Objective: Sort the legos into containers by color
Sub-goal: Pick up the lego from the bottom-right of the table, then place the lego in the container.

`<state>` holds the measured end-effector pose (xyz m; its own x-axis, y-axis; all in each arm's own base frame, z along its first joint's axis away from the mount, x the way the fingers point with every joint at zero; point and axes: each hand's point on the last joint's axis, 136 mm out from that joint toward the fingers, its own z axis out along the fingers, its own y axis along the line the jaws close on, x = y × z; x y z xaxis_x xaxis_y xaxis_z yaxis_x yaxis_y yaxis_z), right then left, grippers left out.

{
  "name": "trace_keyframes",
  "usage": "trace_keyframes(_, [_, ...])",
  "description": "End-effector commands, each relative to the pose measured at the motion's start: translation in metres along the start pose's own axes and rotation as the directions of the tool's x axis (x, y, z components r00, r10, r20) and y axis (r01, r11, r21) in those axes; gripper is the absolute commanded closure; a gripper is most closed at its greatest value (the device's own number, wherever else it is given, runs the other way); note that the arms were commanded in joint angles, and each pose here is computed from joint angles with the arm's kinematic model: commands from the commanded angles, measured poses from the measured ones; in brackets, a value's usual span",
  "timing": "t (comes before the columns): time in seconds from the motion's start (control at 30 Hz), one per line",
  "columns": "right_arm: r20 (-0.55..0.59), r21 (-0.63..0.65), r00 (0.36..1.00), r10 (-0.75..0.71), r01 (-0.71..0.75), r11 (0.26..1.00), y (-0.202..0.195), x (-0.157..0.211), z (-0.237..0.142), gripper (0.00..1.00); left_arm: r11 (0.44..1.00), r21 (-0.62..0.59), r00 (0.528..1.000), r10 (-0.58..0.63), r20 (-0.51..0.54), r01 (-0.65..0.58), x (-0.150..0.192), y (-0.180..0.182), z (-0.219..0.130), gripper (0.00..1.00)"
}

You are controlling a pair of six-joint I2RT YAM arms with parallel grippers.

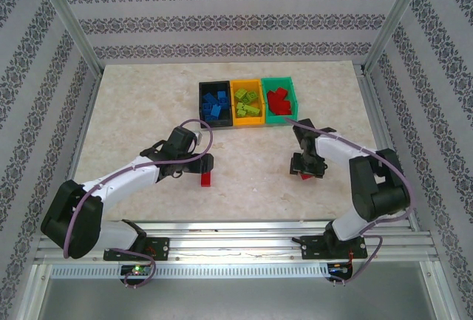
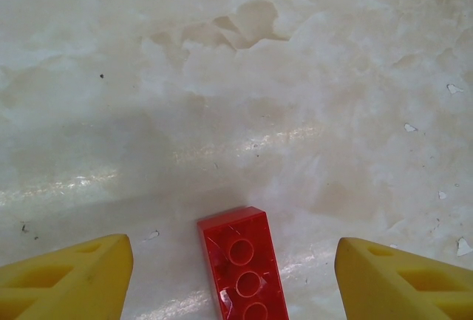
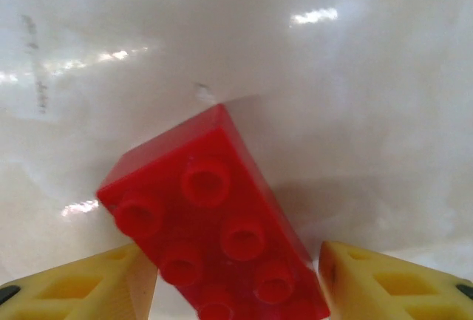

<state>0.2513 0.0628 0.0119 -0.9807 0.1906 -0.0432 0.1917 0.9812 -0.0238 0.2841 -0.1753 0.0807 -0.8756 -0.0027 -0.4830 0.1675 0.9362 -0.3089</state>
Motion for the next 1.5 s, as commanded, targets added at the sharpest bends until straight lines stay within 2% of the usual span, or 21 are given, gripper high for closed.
trace_keyframes(0.0, [-0.056, 0.063, 0.997, -0.051, 0.055, 0.996, -0.004, 0.007, 0.002, 0.42, 1.0, 0.009, 1.0, -0.006, 0.03, 0.006, -0.008, 0.002, 0.0, 0.27])
trace_keyframes(0.1, [-0.045, 0.037, 0.996, -0.072, 0.074, 0.997, 0.001, 0.003, 0.003, 0.5, 1.0, 0.017, 0.999, -0.018, 0.026, 0.018, -0.006, 0.002, 0.002, 0.27])
trace_keyframes(0.27, [-0.025, -0.032, 0.994, -0.102, 0.101, 0.994, 0.015, -0.004, -0.003, 0.71, 0.999, 0.018, 0.999, -0.027, 0.02, 0.027, -0.005, 0.002, 0.002, 0.27])
trace_keyframes(0.47, [0.087, -0.122, 0.99, -0.115, 0.125, 0.985, 0.037, -0.037, -0.035, 0.72, 0.999, 0.016, 0.999, -0.037, 0.005, 0.037, -0.003, 0.002, 0.0, 0.27])
trace_keyframes(0.7, [0.264, -0.233, 0.962, -0.07, 0.134, 0.963, 0.064, -0.131, -0.087, 0.7, 0.995, 0.059, 0.994, -0.082, -0.078, 0.086, 0.011, -0.005, 0.01, 0.27])
trace_keyframes(0.83, [0.296, -0.26, 0.954, -0.058, 0.139, 0.956, 0.078, -0.186, -0.091, 0.67, 0.99, 0.078, 0.984, -0.103, -0.147, 0.116, 0.021, -0.011, 0.018, 0.27])
trace_keyframes(0.97, [0.342, -0.28, 0.938, -0.05, 0.152, 0.948, 0.093, -0.234, -0.097, 0.64, 0.992, 0.044, 0.976, -0.11, -0.187, 0.12, 0.031, -0.009, 0.021, 0.27])
trace_keyframes(1.03, [0.348, -0.276, 0.936, -0.052, 0.156, 0.949, 0.097, -0.251, -0.095, 0.58, 0.992, 0.034, 0.975, -0.116, -0.19, 0.125, 0.033, -0.009, 0.021, 0.27])
trace_keyframes(1.2, [0.354, -0.263, 0.934, -0.057, 0.158, 0.952, 0.096, -0.259, -0.095, 0.46, 0.991, 0.007, 0.971, -0.131, -0.202, 0.136, 0.038, -0.007, 0.022, 0.27])
trace_keyframes(1.47, [0.393, -0.287, 0.918, -0.057, 0.181, 0.941, 0.085, -0.221, -0.109, 0.44, 0.992, -0.026, 0.966, -0.127, -0.226, 0.125, 0.037, -0.01, 0.026, 0.3])
